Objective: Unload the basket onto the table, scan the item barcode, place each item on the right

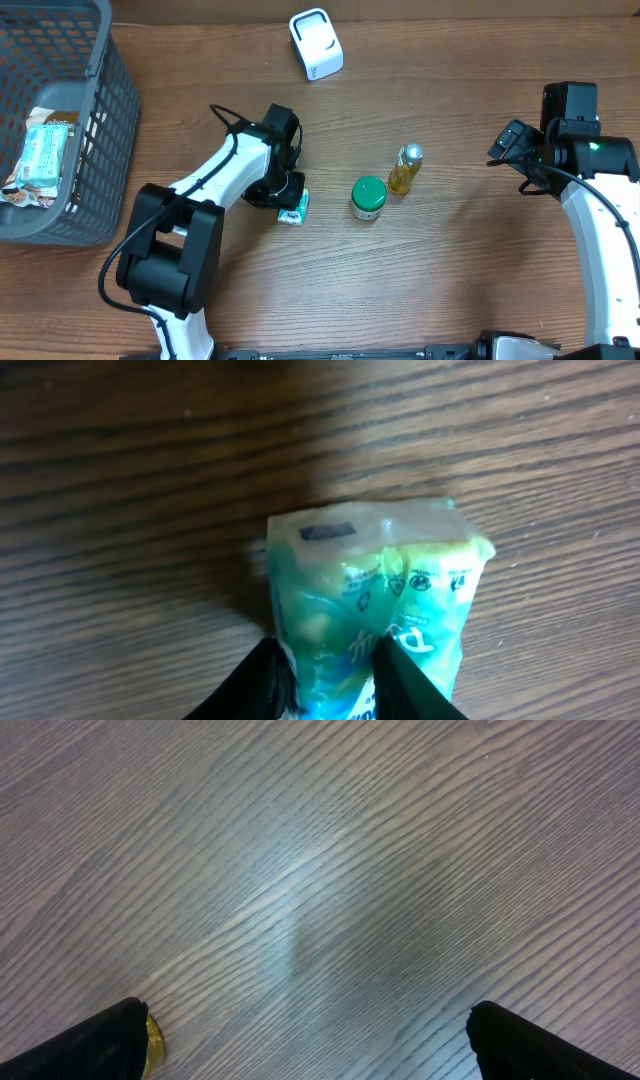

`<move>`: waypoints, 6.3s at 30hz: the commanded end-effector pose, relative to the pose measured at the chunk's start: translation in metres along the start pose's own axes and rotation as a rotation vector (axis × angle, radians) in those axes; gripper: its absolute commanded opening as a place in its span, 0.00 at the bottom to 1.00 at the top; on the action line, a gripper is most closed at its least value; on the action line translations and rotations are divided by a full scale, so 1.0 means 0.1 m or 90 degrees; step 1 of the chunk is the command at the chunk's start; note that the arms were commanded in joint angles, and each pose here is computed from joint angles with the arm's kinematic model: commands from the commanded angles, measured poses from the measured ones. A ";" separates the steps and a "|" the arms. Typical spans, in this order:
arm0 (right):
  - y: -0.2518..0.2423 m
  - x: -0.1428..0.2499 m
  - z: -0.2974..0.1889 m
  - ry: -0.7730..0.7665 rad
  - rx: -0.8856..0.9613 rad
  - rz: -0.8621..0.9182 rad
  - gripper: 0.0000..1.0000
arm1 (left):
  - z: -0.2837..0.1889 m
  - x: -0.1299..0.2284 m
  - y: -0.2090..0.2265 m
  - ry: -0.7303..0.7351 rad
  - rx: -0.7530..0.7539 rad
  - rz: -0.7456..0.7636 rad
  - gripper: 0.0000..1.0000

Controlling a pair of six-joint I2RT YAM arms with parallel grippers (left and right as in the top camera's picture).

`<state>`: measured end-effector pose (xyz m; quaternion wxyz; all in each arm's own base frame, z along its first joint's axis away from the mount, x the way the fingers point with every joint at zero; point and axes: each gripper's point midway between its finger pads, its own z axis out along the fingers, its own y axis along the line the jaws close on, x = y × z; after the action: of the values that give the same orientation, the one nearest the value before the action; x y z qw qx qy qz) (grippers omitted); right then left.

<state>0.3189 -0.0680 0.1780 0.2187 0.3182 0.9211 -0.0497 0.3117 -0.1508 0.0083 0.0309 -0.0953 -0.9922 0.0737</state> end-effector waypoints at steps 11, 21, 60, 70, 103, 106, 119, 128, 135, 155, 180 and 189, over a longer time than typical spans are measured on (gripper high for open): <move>0.00 -0.04 -0.02 -0.009 0.000 0.007 1.00 | -0.44 -0.10 -0.07 -0.109 -0.113 0.018 0.04; 0.00 -0.04 -0.02 -0.009 0.000 0.007 1.00 | -0.58 0.04 -0.38 -0.230 -0.425 0.131 0.04; 0.00 -0.04 -0.02 -0.009 0.000 0.007 1.00 | -0.15 0.30 -0.80 -0.201 -0.467 0.226 0.17; 0.00 -0.04 -0.02 -0.009 0.000 0.007 1.00 | -0.23 0.28 -0.98 -0.206 -0.436 0.229 0.23; 0.00 -0.04 -0.02 -0.009 0.000 0.007 1.00 | -0.43 0.30 -1.24 -0.102 -0.285 0.225 0.65; 0.00 -0.04 -0.02 -0.009 0.000 0.007 1.00 | -0.44 0.29 -1.21 -0.101 -0.285 0.220 0.61; 0.00 -0.04 -0.02 -0.009 0.000 0.007 1.00 | -0.43 0.29 -1.12 -0.073 -0.272 0.219 0.09; 0.00 -0.04 -0.02 -0.009 0.000 0.007 1.00 | -0.43 0.22 -0.99 -0.057 -0.242 0.167 0.04; 0.00 -0.04 -0.02 -0.009 0.000 0.007 1.00 | -0.41 0.18 -0.91 -0.022 -0.167 0.111 0.04; 0.00 -0.04 -0.02 -0.009 0.000 0.007 1.00 | 0.03 0.37 -1.14 0.014 -0.047 0.166 0.04; 0.00 -0.04 -0.02 -0.009 0.000 0.007 1.00 | -0.05 0.12 -0.74 -0.002 -0.026 0.058 0.04; 0.00 -0.04 -0.02 -0.009 0.000 0.007 1.00 | -0.52 0.11 -0.94 -0.099 -0.035 0.089 0.04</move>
<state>0.3190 -0.0680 0.1781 0.2189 0.3181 0.9211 -0.0497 0.2850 -0.2235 0.0337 0.0063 -0.1546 -0.9868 0.0471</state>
